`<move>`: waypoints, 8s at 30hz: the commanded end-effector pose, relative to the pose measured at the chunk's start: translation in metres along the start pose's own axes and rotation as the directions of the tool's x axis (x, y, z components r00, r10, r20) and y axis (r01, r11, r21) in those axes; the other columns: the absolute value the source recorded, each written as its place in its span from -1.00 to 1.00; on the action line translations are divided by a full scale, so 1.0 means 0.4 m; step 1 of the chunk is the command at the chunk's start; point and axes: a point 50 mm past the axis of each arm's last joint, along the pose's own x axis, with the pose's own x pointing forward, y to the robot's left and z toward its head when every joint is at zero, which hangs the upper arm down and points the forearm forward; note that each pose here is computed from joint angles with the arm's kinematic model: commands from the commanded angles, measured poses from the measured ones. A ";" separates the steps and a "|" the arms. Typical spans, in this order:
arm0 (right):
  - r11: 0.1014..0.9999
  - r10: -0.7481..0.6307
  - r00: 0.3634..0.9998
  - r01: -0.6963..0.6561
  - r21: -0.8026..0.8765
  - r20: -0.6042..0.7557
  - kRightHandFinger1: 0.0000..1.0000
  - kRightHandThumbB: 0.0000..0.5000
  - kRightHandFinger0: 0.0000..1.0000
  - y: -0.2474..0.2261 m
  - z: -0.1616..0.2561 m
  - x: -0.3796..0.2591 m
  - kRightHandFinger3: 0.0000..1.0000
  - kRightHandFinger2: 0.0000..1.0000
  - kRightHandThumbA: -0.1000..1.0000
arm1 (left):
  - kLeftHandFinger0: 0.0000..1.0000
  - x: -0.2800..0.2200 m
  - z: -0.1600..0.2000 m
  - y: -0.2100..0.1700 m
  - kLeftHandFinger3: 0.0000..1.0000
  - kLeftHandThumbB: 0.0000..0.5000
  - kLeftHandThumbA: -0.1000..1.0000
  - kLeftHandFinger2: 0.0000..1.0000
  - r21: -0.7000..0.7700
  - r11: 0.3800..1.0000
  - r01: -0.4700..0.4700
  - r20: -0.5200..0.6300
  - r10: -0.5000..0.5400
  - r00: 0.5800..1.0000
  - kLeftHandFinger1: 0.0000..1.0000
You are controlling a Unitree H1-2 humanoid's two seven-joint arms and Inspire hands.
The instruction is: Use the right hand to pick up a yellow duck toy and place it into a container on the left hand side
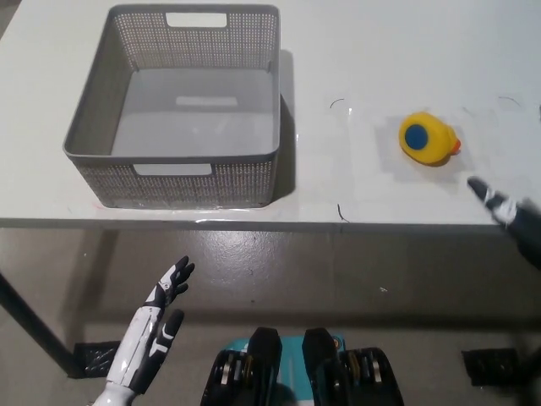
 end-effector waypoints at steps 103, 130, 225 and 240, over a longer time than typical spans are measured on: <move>0.528 0.297 0.600 -0.752 -0.396 -0.743 1.00 0.06 0.70 0.158 -0.226 0.503 0.97 1.00 -0.55 | 1.00 0.056 0.056 0.027 1.00 -0.02 1.00 1.00 0.026 0.999 0.025 0.110 -0.028 0.994 1.00; 0.817 0.155 0.938 -0.298 -0.494 -0.310 -0.13 -0.37 -1.00 0.105 -0.118 0.603 0.62 0.59 -1.00 | 1.00 0.064 0.059 0.033 1.00 -0.09 1.00 1.00 0.038 0.999 0.021 0.105 -0.025 0.994 1.00; 0.999 0.043 0.910 -0.034 -0.028 0.413 1.00 0.48 1.00 -0.131 0.381 0.191 1.00 1.00 1.00 | 1.00 0.084 0.064 0.037 1.00 -0.08 1.00 1.00 0.064 0.995 0.081 0.076 -0.086 0.993 1.00; 0.809 0.074 0.997 -0.039 0.586 -0.036 1.00 -0.18 1.00 0.292 -0.020 -0.299 1.00 1.00 1.00 | 1.00 0.077 0.047 0.042 1.00 -0.23 1.00 1.00 0.043 0.998 0.043 0.074 -0.046 0.996 1.00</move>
